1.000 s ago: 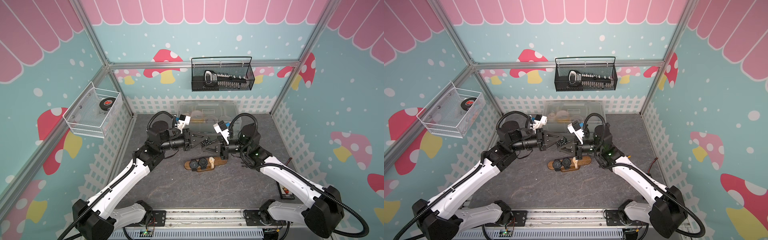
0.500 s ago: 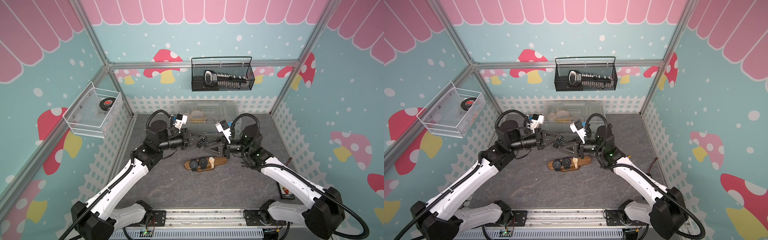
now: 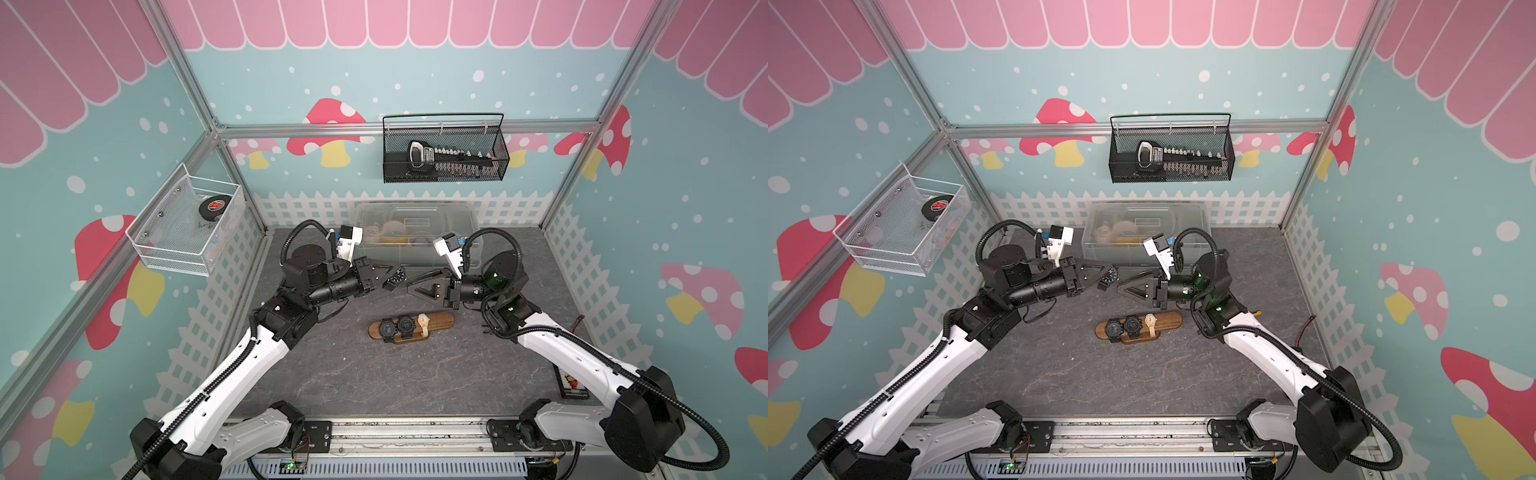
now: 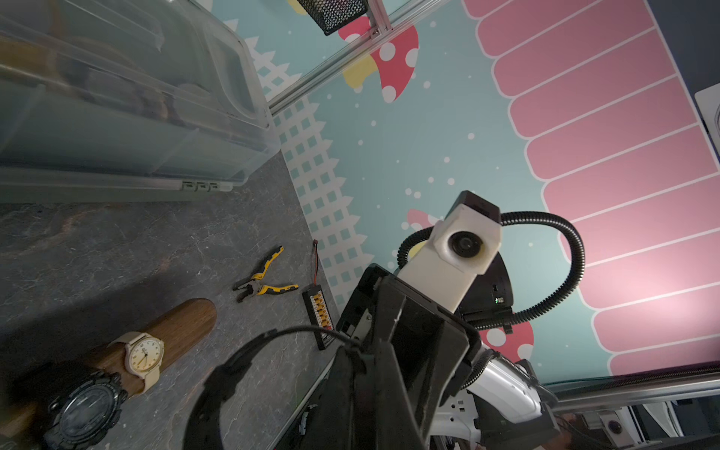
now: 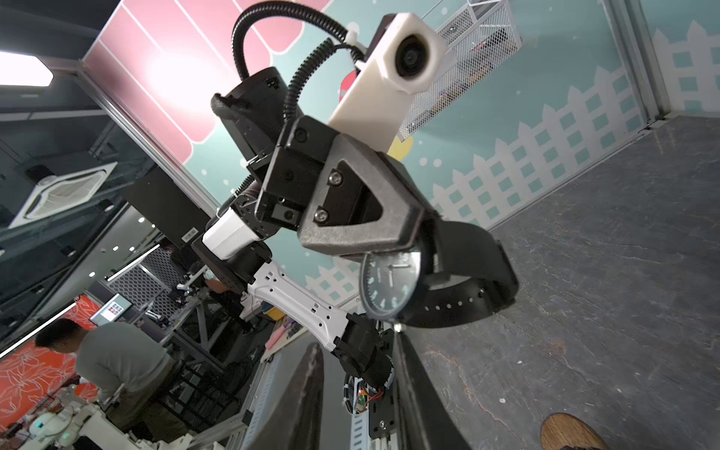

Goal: Place watch on stand
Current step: Pick up the watch at the center of the board.

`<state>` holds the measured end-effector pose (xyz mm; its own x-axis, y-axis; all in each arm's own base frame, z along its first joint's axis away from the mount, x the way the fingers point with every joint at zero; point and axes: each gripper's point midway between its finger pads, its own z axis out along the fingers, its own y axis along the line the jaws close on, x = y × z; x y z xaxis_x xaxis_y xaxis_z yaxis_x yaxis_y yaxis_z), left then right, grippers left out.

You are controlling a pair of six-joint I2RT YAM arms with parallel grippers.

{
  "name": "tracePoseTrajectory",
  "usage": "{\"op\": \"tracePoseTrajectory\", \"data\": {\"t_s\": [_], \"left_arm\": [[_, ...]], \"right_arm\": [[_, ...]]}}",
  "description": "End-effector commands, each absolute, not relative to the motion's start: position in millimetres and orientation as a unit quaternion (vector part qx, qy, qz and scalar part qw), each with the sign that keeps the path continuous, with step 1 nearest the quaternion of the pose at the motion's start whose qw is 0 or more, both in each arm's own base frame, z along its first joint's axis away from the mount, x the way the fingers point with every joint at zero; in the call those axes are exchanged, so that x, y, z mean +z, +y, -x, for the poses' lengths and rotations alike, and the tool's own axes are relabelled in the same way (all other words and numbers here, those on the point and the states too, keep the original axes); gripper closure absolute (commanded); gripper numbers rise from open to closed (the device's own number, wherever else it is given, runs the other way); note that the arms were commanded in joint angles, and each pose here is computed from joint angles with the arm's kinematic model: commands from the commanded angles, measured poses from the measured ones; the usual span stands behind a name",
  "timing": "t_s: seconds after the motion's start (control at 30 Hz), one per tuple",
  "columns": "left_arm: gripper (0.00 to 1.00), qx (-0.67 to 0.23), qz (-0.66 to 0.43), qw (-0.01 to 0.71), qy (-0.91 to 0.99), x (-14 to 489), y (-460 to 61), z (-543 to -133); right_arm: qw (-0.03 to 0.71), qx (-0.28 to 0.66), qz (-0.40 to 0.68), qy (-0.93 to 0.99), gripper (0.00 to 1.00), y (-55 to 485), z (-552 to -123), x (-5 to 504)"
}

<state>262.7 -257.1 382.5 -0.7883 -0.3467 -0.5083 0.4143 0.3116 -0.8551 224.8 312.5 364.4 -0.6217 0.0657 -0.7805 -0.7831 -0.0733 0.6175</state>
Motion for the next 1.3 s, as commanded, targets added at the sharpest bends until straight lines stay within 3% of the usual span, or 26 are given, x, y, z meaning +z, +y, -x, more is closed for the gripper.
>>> {"op": "tracePoseTrajectory", "data": {"t_s": [0.0,0.17,0.57,0.73,1.0,1.07,1.17,1.27], "left_arm": [[1.00,-0.587,-0.025,0.355,0.727,392,-253,-264],[1.00,-0.587,-0.028,0.351,0.729,389,-258,-264],[1.00,-0.577,-0.038,0.368,0.728,391,-264,-266],[1.00,-0.574,-0.040,0.369,0.730,389,-268,-268],[1.00,-0.561,-0.042,0.380,0.734,388,-266,-268],[0.90,-0.559,-0.042,0.379,0.736,385,-266,-268],[0.67,-0.554,-0.043,0.377,0.741,382,-265,-268],[0.56,-0.535,-0.039,0.380,0.753,376,-259,-267]], "right_arm": [[0.321,0.685,0.279,0.591,0.67,313,-231,374],[0.327,0.686,0.271,0.591,0.59,314,-236,379],[0.314,0.721,0.254,0.563,0.61,316,-237,397],[0.312,0.720,0.255,0.565,0.68,318,-239,397],[0.311,0.719,0.253,0.567,0.94,318,-239,394],[0.310,0.719,0.254,0.567,0.97,318,-237,394],[0.303,0.718,0.255,0.573,1.00,319,-239,388],[0.289,0.713,0.251,0.587,1.00,315,-243,378]]}}
